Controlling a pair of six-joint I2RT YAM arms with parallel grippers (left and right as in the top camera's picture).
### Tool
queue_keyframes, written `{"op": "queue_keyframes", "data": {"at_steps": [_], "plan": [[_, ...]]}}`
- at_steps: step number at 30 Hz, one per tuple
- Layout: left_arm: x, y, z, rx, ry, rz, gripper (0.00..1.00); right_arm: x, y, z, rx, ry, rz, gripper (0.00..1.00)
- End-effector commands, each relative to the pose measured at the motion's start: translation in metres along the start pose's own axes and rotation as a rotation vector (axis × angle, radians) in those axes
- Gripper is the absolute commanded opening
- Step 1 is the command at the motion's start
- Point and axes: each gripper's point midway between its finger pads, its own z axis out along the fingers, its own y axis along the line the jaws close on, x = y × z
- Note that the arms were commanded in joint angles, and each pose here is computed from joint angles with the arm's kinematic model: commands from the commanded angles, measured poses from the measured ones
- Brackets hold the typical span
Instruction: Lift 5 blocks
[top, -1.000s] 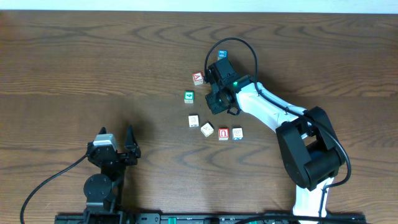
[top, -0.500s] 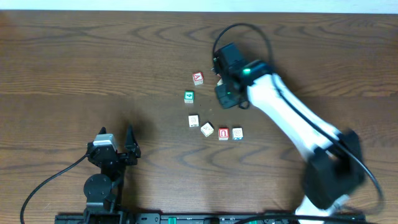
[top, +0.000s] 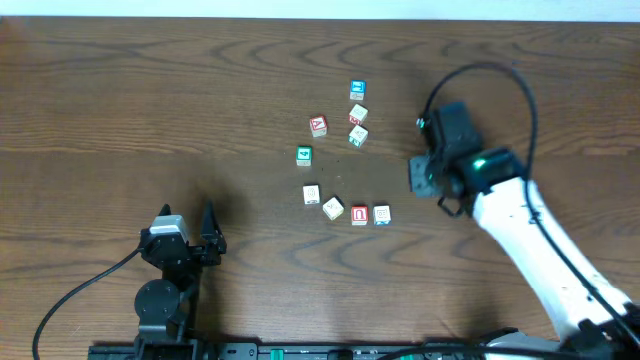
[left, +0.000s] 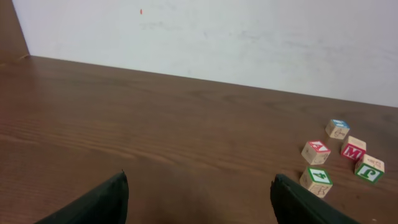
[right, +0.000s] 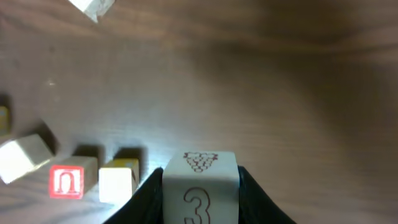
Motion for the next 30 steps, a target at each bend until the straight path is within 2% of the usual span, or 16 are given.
{"op": "queue_keyframes", "data": {"at_steps": [1,7,18,27,30], "plan": [[0.017,0.005,0.001,-0.019,0.047,-0.003,0.73,0.025,0.013,0.023,-0.074,0.033,0.032,0.2],[0.017,0.005,0.001,-0.019,0.047,-0.003,0.74,0.038,0.024,0.042,-0.14,0.011,0.035,0.27],[0.017,0.005,0.001,-0.019,0.047,-0.003,0.73,0.062,0.039,0.059,-0.177,0.096,-0.004,0.27],[0.017,0.005,0.001,-0.019,0.047,-0.003,0.73,0.065,0.044,0.065,-0.179,0.108,-0.024,0.27],[0.017,0.005,0.001,-0.019,0.047,-0.003,0.73,0.065,0.044,0.065,-0.176,0.107,-0.024,0.35]]}}
